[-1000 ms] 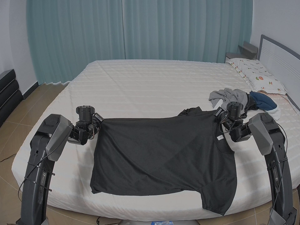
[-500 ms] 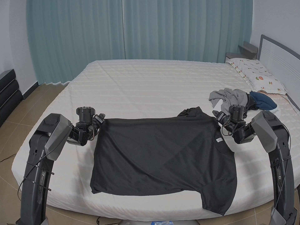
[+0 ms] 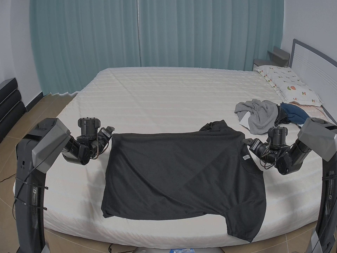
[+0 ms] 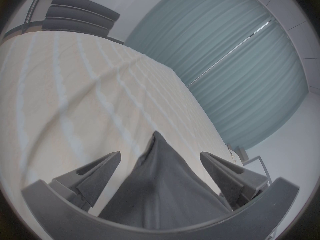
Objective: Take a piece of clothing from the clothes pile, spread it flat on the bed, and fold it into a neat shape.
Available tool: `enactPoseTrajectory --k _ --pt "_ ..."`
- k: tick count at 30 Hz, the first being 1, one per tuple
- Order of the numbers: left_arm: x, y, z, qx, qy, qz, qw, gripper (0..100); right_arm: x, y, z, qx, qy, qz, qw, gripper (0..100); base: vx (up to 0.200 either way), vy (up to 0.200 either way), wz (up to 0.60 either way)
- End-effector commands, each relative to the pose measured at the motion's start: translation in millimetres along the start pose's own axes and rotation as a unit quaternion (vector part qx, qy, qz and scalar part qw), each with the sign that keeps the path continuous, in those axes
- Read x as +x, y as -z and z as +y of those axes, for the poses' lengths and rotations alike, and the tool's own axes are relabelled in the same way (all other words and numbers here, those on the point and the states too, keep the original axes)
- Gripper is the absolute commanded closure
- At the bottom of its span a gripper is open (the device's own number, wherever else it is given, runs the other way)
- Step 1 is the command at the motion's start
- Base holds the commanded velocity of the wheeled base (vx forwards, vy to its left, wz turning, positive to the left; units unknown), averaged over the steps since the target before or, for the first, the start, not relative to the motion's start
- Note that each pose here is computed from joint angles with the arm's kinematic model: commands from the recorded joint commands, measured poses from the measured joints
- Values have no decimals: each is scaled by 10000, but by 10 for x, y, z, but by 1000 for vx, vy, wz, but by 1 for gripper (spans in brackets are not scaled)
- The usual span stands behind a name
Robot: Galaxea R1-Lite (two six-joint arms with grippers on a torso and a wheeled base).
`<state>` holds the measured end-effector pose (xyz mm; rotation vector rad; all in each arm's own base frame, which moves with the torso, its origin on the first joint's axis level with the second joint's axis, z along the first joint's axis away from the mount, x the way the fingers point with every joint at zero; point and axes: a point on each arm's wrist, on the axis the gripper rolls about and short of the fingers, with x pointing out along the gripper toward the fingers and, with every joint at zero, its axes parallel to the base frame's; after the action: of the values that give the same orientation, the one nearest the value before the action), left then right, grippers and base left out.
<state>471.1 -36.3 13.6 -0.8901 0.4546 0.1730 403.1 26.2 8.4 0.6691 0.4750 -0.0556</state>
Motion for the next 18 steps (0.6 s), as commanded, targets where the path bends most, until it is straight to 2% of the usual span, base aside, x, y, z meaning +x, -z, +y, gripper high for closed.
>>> enactPoseTrajectory --k 1,2,4,7,8,11,16,18 --pt "-1402 -14 -110 -98 413 937 9947 0 -1160 397 88 204 -612 493 9967 0 0 0 0" --pt "-1636 62 -104 -199 469 1168 9918 0 -1218 494 47 349 -584 636 9957 0 0 0 0" --pt "-1810 155 -84 -249 466 1342 9895 0 -1246 543 7 464 -517 713 9950 0 0 0 0" --pt "-2055 356 68 -202 261 1710 9847 0 -1282 609 -53 829 -396 853 9921 0 -200 0 0" --pt "-2125 447 151 -186 160 1934 9808 0 -1288 597 -60 1094 -442 868 9892 0 -200 0 0" --pt "-2203 557 299 -215 42 2306 9728 0 -1292 559 -87 1364 -545 887 9852 0 -200 0 0" --pt "-2218 618 394 -249 18 2398 9705 0 -1272 615 -176 1438 -430 1067 9829 0 -200 0 0" --pt "-2165 656 440 -229 -36 2417 9701 0 -1256 624 -190 1442 -426 1061 9829 0 0 0 0"
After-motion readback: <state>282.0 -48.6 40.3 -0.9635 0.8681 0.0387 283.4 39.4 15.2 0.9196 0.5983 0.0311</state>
